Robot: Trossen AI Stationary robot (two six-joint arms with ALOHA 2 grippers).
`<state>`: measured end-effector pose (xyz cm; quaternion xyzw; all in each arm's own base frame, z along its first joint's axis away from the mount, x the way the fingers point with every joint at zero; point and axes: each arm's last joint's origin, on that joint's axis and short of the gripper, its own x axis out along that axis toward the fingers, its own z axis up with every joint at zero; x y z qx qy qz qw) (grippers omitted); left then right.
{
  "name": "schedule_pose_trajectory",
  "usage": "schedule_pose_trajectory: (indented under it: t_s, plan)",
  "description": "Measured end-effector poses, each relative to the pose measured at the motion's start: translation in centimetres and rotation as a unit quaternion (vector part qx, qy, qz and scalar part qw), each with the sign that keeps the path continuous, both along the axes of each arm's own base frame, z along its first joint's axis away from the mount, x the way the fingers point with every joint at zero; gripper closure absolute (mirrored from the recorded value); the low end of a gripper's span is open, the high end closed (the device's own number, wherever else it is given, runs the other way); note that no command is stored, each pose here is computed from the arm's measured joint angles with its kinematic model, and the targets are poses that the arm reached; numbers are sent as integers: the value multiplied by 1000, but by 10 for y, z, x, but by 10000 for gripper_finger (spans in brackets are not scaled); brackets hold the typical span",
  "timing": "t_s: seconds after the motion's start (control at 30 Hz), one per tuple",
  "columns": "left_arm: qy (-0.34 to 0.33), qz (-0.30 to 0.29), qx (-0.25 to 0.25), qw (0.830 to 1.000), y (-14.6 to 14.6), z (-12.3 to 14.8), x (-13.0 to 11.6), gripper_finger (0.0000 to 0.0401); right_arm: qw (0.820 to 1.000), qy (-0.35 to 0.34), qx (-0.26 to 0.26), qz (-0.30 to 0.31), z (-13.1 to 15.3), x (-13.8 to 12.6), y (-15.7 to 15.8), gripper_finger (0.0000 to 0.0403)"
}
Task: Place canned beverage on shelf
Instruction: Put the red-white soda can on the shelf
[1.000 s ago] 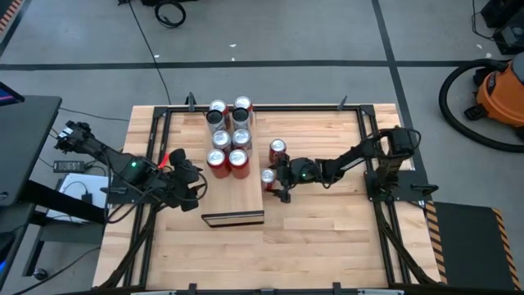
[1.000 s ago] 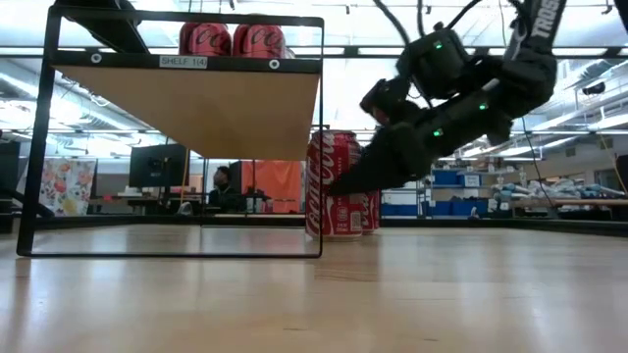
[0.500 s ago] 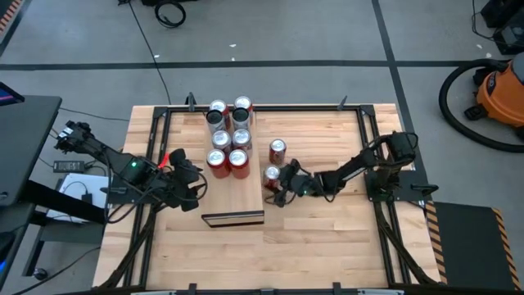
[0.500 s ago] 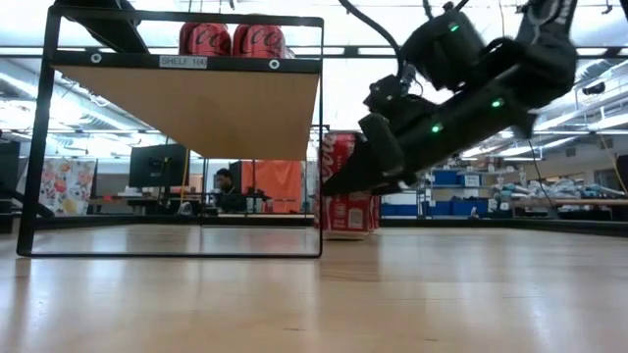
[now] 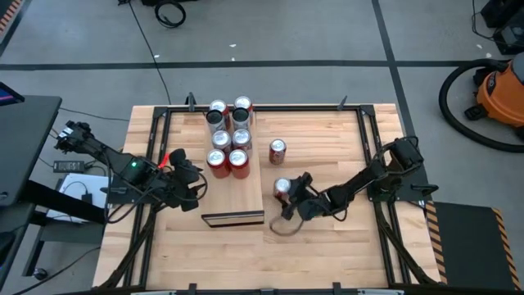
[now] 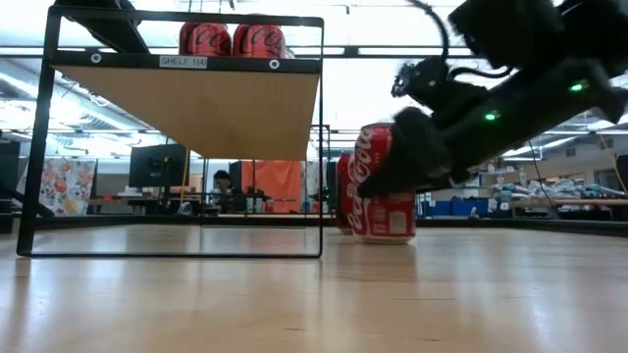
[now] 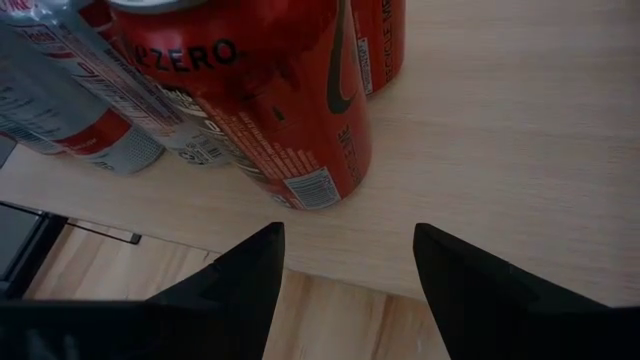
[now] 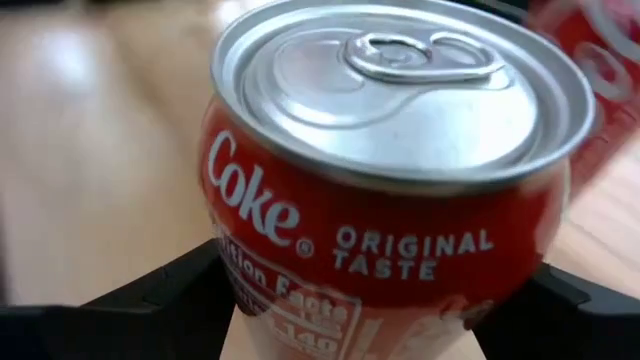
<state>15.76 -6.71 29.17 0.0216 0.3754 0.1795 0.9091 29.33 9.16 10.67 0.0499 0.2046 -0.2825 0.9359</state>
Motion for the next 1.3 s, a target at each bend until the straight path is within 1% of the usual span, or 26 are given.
schedule_pose_trajectory:
  t_s: [0.07,0.1,0.2,0.33,0.47,0.63,0.83,0.87,0.97,1.03,1.07,1.13,1.23,1.3]
  plan:
    - [1,-2,2,1000,0,0,0,168,998,23,-32,41,1,0,5,61]
    - [2,-4,4,1000,0,0,0,168,997,27,-36,56,2,0,7,57]
    - [2,-8,7,1000,0,0,0,168,995,35,-27,88,2,2,7,42]
    - [1,-9,7,1000,0,0,1,168,993,34,-25,111,7,3,7,24]
    - [1,-9,7,1000,0,0,1,168,991,33,-40,124,17,2,7,20]
    - [0,-7,5,1000,0,0,1,168,986,73,-50,138,24,-8,10,20]
    - [1,-7,6,1000,0,0,1,168,979,161,-61,108,27,-29,2,26]
    - [1,-7,6,1000,0,0,1,168,979,174,-61,92,28,-33,-1,28]
    - [1,-8,6,1000,0,0,1,168,978,196,-63,18,32,-50,-10,34]
    - [1,-8,6,1000,0,0,1,168,979,197,-48,-17,35,-58,-14,38]
    - [1,-8,6,1000,0,0,1,168,980,192,-38,-23,37,-60,-15,40]
    - [1,-8,6,1000,0,0,1,168,984,179,-13,-12,41,-59,-13,41]
    - [1,-8,6,1000,0,0,1,168,984,172,11,41,41,-51,-6,41]
    - [1,-8,6,1000,0,0,1,168,984,162,18,79,40,-44,-2,41]
